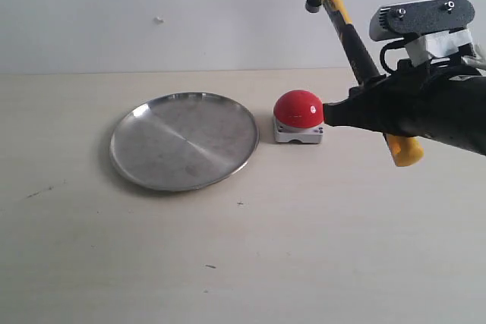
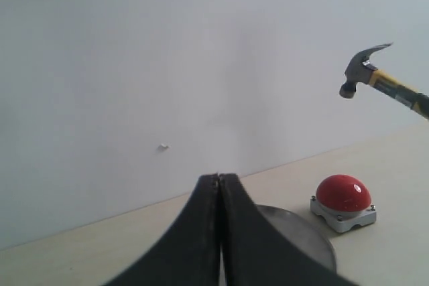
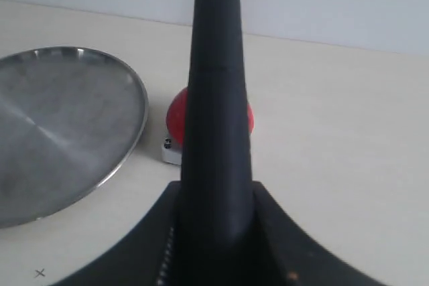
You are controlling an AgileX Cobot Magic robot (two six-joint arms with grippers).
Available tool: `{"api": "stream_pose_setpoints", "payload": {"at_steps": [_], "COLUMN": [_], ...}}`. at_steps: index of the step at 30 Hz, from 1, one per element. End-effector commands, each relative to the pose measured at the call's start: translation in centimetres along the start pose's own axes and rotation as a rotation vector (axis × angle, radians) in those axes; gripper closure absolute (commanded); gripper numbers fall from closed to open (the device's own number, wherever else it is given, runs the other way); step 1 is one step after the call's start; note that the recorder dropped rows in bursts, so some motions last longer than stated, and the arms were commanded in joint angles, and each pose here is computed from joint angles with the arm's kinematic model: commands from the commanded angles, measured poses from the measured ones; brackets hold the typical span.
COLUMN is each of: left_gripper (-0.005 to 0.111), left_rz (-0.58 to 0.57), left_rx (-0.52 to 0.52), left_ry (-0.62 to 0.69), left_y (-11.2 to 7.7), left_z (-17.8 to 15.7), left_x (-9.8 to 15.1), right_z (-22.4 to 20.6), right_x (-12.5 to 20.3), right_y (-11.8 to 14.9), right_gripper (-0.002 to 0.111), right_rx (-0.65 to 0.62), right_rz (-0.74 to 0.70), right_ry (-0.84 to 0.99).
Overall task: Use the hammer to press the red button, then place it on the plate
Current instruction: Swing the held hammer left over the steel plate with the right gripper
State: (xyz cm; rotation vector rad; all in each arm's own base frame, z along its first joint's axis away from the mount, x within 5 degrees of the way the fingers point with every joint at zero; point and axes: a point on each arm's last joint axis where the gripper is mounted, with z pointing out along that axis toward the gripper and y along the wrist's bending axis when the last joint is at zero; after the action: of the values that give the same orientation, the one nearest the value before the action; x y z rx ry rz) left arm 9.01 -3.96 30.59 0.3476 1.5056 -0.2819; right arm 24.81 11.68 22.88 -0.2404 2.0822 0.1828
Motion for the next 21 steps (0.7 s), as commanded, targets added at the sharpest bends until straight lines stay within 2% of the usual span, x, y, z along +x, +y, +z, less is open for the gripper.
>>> {"api": "stream_pose_setpoints", "payload": {"at_steps": [1,5,6,8,10,14,18,21], "left_gripper": [0.107,0.107,0.107,0.107,0.107,0.107,0.107,0.107], "left_rz": [-0.023,-0.031,-0.035,-0.035,-0.035,-0.035,-0.03,-0.026], "left_rx": [0.0,0.0,0.0,0.0,0.0,0.0,-0.025,-0.027], "left_ry": [0.001,0.004,0.005,0.005,0.005,0.005,0.006,0.006], "left_y": [0.0,0.0,0.0,0.0,0.0,0.0,0.2,0.2], "left_z": [-0.1,-0.1,-0.1,-0.1,-0.1,-0.1,-0.1,-0.1], "left_x": [0.1,0.2,0.2,0.2,0.2,0.2,0.2,0.2], "right_z": [1.6,6.5,7.0,6.5,4.1,0.2,-1.6,-1.6], "right_x": [0.5,6.2,6.6,5.2,2.0,-1.5,-2.0,-1.9], "right_y": [-0.2,0.0,0.0,0.1,0.1,0.0,0.8,1.0], "right_gripper": [0.108,0.108,0.108,0.108,0.108,0.108,0.108,0.108], "right_rx": [0.046,0.081,0.09,0.079,0.061,0.006,-0.104,-0.128], "right_rz": [-0.031,-0.04,-0.026,-0.014,0.012,0.05,0.058,0.057], "right_ry": [0.018,0.255,0.272,0.226,0.098,-0.052,-0.037,-0.018]}}
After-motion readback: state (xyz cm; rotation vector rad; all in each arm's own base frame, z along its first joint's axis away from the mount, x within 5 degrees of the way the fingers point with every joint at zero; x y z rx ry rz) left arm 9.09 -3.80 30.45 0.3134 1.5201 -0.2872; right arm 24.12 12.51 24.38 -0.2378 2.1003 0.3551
